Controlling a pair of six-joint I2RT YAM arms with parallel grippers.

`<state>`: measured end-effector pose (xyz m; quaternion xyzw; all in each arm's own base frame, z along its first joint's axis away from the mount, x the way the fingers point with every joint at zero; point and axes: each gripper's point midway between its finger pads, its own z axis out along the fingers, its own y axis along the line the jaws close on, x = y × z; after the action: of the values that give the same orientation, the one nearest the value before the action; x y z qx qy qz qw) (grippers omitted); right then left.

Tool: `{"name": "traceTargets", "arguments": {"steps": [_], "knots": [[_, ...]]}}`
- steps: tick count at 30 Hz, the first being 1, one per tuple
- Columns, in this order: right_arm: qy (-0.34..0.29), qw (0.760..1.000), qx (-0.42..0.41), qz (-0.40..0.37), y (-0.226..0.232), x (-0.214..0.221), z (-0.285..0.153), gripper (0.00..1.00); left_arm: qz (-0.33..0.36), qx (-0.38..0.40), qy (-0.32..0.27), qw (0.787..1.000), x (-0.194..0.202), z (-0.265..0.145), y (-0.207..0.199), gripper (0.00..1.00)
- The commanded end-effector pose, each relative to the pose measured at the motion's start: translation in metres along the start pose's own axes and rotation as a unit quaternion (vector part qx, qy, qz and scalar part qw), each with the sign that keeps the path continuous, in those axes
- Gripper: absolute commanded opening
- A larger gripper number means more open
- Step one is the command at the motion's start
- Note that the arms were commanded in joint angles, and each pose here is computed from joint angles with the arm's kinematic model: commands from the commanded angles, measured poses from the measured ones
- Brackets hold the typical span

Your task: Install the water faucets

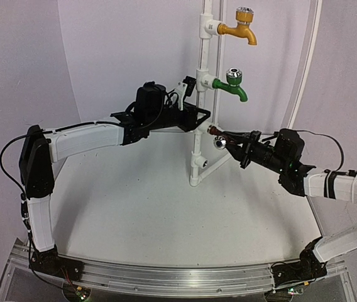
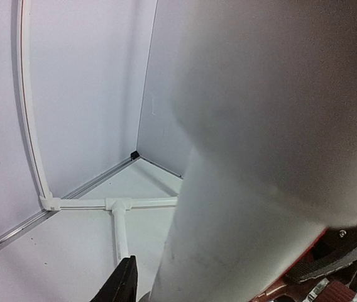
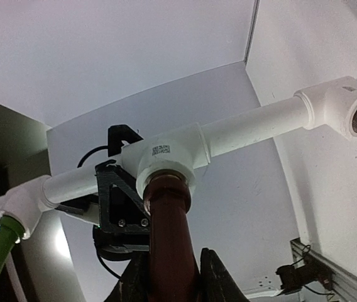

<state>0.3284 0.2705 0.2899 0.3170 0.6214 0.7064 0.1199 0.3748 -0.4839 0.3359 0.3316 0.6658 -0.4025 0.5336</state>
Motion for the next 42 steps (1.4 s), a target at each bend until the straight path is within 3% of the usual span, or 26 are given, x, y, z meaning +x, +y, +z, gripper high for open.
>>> {"name": "traceTargets", "arguments": {"steps": [1,5,8,10,12,14,17,18,21,22,24,26,29,32,39,42], "knots": [[-0.054,0.992,-0.057,0.096,0.016,-0.020,-0.013,0.27,-0.027,-0.043,0.144,0.988,0.073,-0.009,0.009,0.00],[-0.055,0.997,-0.047,0.028,0.011,-0.020,-0.021,0.67,-0.037,-0.061,0.140,0.988,0.071,-0.013,0.018,0.00],[-0.046,0.998,-0.025,-0.040,0.003,-0.014,-0.029,0.84,-0.044,-0.073,0.138,0.987,0.069,-0.017,0.025,0.00],[-0.055,0.991,-0.027,-0.122,0.006,-0.013,-0.039,0.95,-0.045,-0.073,0.137,0.987,0.068,-0.018,0.026,0.00],[-0.084,0.972,-0.018,-0.220,0.012,-0.015,-0.055,0.98,-0.046,-0.070,0.138,0.987,0.068,-0.018,0.026,0.00],[-0.141,0.927,0.024,-0.348,0.021,-0.024,-0.073,0.98,-0.047,-0.067,0.138,0.987,0.068,-0.018,0.025,0.00],[-0.177,0.792,0.099,-0.576,0.035,-0.032,-0.097,0.98,-0.047,-0.062,0.138,0.987,0.067,-0.019,0.023,0.00],[-0.178,0.733,0.118,-0.645,0.037,-0.033,-0.102,0.98,-0.047,-0.060,0.138,0.987,0.067,-0.019,0.022,0.00],[-0.112,0.553,0.136,-0.814,0.033,-0.020,-0.100,0.97,-0.046,-0.057,0.139,0.988,0.067,-0.020,0.021,0.00],[-0.070,0.483,0.142,-0.861,0.026,-0.014,-0.096,0.97,-0.046,-0.055,0.139,0.988,0.067,-0.020,0.020,0.00],[-0.006,0.369,0.148,-0.918,0.013,-0.011,-0.089,0.96,-0.045,-0.054,0.138,0.988,0.066,-0.020,0.019,0.00],[0.035,0.278,0.134,-0.951,0.006,-0.006,-0.083,0.95,-0.045,-0.053,0.137,0.988,0.065,-0.020,0.019,0.00],[0.026,0.199,0.102,-0.974,0.019,0.000,-0.073,0.96,-0.045,-0.050,0.137,0.988,0.065,-0.020,0.018,0.00],[0.035,0.190,0.079,-0.978,0.029,0.004,-0.057,0.93,-0.046,-0.046,0.140,0.988,0.067,-0.020,0.017,0.00],[0.047,0.210,0.045,-0.976,0.034,0.009,-0.035,0.81,-0.049,-0.036,0.138,0.989,0.065,-0.018,0.014,0.00],[0.061,0.229,0.027,-0.971,0.031,0.013,-0.028,0.75,-0.047,-0.035,0.137,0.989,0.064,-0.017,0.013,0.00]]}}
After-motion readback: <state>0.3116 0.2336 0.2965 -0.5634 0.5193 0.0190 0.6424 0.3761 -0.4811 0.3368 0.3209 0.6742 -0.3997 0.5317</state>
